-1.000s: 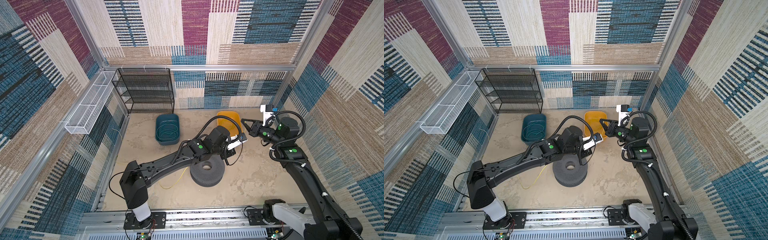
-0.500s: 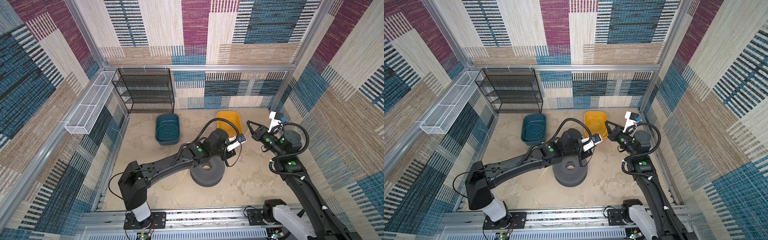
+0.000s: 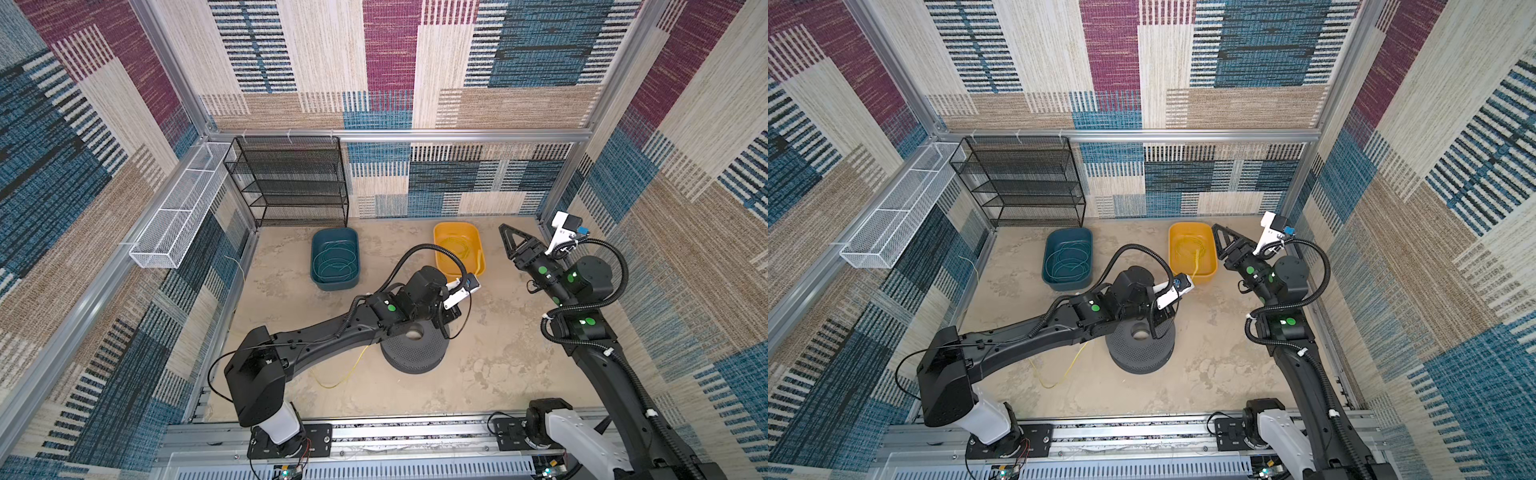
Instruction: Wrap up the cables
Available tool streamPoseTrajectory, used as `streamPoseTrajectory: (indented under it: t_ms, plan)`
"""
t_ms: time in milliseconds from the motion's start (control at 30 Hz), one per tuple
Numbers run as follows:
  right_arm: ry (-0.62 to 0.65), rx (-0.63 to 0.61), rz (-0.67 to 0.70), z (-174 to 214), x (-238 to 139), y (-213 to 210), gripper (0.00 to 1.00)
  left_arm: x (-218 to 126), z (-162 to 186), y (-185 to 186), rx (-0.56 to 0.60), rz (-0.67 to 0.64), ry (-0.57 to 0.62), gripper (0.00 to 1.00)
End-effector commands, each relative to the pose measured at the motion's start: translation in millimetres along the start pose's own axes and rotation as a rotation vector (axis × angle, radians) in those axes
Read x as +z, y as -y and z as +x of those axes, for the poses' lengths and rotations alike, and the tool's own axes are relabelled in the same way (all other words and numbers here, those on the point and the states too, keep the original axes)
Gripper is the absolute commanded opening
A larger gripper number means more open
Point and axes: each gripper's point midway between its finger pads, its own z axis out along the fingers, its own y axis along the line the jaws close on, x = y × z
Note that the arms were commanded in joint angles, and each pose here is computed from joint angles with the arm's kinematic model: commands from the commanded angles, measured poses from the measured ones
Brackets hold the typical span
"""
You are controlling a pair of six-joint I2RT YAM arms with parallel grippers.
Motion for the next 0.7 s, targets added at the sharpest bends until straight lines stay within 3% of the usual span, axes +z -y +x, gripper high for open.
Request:
streamPoseTrajectory:
  t_ms: [0, 300, 433, 567, 667]
  plan:
    - [-0.011, -0.057, 0.0, 2.0, -4.6, -2.7, 0.61, -9.3, -3.1, -14.8, -0.046, -0.038, 0.01, 0.0]
    - [-0.296, 0.076, -0.168, 94.0, -8.5, -2.0, 0.6, -16.1, -15.9, -29.4, -0.084, -0.031, 0.043, 0.0]
    - [-0.333, 0.073, -0.186, 111.2, -2.7, -12.1, 0.59, -9.7, -21.7, -26.7, -0.091, -0.004, 0.047, 0.0]
    - [-0.334, 0.096, -0.164, 116.9, -0.6, -4.0, 0.49, -7.8, -25.3, -27.2, -0.096, -0.001, 0.053, 0.0]
    - [-0.357, 0.124, -0.166, 124.4, 3.8, 0.4, 0.27, -8.6, -28.9, -28.0, -0.093, 0.0, 0.06, 0.0]
